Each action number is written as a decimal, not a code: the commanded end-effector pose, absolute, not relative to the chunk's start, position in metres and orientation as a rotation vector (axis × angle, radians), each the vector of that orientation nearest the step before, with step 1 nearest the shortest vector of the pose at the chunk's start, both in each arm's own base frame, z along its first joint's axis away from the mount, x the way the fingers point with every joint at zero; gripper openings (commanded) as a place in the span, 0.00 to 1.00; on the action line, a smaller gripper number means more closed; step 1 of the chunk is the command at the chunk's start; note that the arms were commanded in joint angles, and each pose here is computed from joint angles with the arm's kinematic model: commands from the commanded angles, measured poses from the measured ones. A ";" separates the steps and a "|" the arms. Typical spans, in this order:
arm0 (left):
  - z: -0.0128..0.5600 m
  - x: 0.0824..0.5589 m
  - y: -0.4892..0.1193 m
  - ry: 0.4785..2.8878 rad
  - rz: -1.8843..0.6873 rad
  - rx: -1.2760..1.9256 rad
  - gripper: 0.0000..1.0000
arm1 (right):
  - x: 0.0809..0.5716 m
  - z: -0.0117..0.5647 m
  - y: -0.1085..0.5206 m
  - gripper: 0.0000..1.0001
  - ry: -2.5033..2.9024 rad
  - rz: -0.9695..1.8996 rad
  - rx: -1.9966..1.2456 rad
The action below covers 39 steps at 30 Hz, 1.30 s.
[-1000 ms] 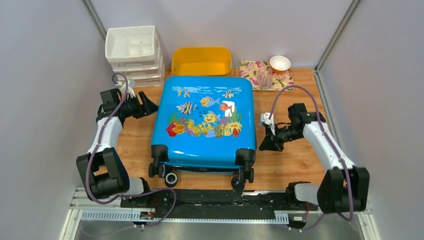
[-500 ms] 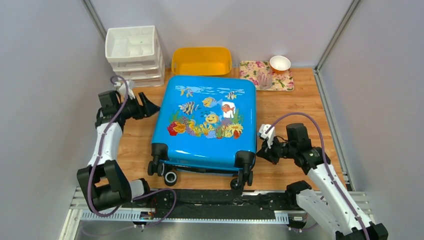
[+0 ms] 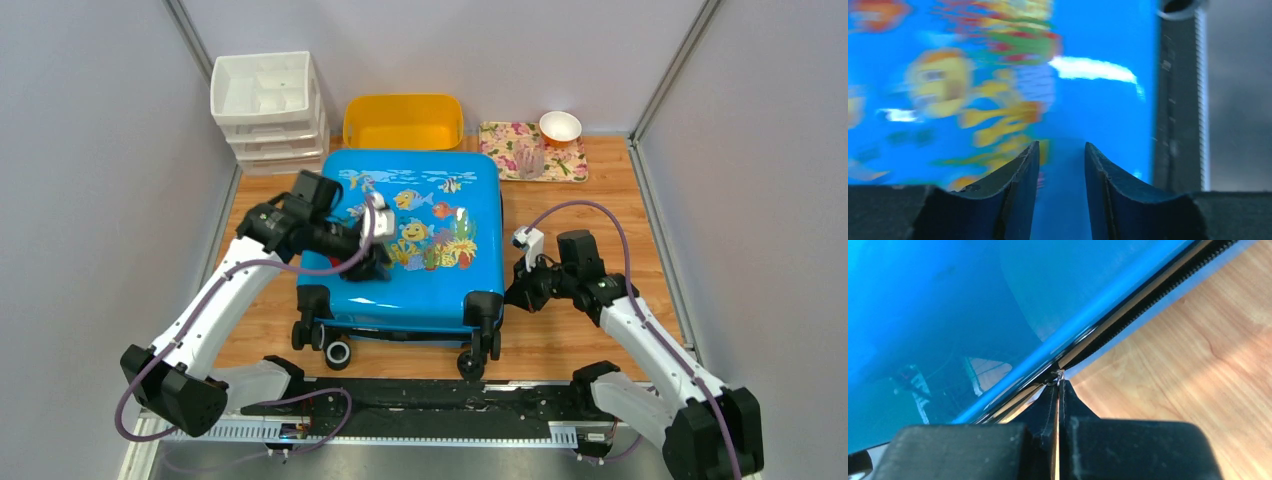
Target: Open, take out, and arrange the luggage
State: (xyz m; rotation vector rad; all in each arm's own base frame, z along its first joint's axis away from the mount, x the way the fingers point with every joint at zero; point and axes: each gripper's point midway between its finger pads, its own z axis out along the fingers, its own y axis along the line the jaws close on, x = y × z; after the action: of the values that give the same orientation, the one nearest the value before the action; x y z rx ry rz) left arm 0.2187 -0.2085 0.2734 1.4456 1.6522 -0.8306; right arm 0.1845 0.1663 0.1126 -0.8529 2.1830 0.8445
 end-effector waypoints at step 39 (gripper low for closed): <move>0.146 0.170 -0.298 1.750 -0.643 1.561 0.12 | 0.194 0.129 0.182 0.00 2.117 0.864 -0.707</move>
State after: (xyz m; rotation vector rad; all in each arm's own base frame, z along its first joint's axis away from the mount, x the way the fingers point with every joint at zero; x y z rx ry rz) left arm 0.1107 -0.2785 0.1140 1.7697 1.8316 -0.7752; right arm 0.2047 0.1694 0.1358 -0.7184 2.0560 0.7419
